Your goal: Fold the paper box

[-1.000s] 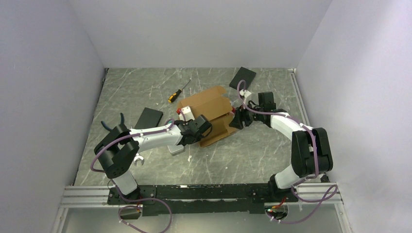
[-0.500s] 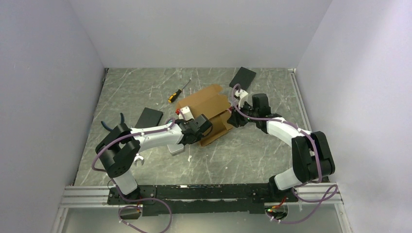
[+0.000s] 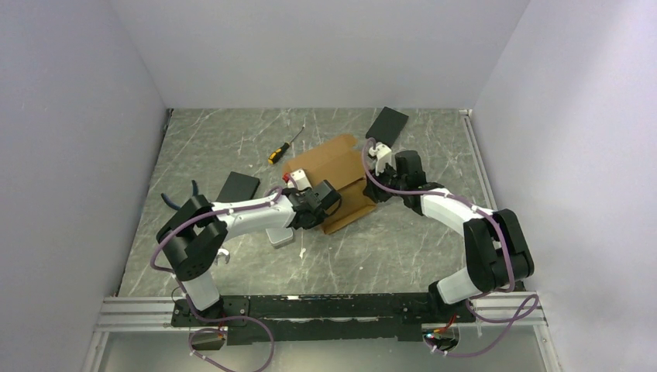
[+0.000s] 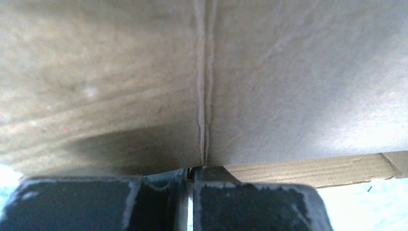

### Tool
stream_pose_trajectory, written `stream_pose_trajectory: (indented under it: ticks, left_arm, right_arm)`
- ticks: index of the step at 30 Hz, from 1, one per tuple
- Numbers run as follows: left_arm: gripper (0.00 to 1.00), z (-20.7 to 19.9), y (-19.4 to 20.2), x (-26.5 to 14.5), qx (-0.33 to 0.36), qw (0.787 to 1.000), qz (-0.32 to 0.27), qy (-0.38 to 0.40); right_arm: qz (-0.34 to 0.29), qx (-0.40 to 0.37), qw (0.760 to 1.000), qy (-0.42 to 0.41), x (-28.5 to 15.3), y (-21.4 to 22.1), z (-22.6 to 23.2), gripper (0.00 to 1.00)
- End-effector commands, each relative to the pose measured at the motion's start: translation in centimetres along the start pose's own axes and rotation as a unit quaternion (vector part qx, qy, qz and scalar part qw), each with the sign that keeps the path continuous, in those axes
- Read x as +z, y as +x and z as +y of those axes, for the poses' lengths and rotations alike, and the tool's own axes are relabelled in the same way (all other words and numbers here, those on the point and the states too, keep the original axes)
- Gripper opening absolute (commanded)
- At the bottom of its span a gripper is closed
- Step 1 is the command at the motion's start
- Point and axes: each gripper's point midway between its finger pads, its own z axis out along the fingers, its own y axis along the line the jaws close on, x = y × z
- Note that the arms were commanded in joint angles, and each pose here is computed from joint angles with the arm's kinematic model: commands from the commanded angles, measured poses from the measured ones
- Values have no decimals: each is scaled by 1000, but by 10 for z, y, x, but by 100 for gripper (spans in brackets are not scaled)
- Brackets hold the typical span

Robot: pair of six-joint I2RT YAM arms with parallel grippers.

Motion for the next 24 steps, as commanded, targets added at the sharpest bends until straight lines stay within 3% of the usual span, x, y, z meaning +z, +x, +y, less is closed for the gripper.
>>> stream_pose_trajectory:
  ticks: [1, 6, 17, 24]
  left_arm:
    - [0, 9, 22, 6, 13, 999, 41, -22]
    - [0, 9, 23, 6, 12, 999, 44, -29]
    - [0, -5, 35, 12, 16, 995, 84, -59]
    - [0, -5, 44, 19, 19, 993, 96, -63]
  right_arm:
    - [-29, -28, 999, 35, -1, -26, -10, 30]
    - [-20, -44, 997, 56, 1, -25, -10, 0]
    - [20, -53, 983, 175, 12, -14, -35, 0]
    - [49, -56, 987, 145, 25, -5, -22, 0]
